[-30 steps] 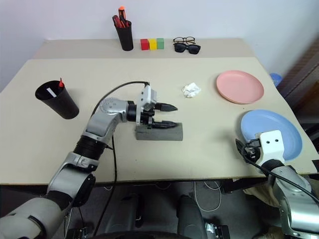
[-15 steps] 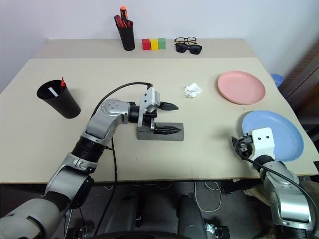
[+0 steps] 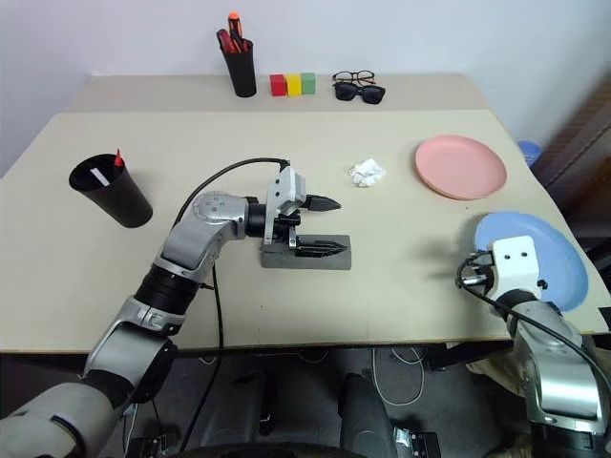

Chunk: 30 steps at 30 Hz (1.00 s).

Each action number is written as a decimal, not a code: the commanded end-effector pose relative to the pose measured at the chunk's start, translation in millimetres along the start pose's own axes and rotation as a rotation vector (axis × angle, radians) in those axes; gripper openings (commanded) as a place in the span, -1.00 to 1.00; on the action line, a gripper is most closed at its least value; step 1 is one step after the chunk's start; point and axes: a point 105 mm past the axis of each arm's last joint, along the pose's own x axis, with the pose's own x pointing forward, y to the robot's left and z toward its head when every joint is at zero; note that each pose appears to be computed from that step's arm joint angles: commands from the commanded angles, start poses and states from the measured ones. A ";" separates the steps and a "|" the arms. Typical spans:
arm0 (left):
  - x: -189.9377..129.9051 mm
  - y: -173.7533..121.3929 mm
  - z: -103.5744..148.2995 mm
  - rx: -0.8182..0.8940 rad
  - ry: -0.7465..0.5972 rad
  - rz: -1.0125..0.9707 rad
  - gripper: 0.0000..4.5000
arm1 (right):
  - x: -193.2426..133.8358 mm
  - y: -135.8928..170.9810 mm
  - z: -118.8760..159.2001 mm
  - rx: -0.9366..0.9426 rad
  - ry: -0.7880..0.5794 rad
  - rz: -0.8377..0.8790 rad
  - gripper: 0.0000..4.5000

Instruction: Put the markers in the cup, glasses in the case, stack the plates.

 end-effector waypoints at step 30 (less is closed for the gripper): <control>-49.9 -5.1 -4.6 -0.068 0.008 0.326 1.00 | 148.8 44.0 123.1 -0.186 -0.278 0.193 0.58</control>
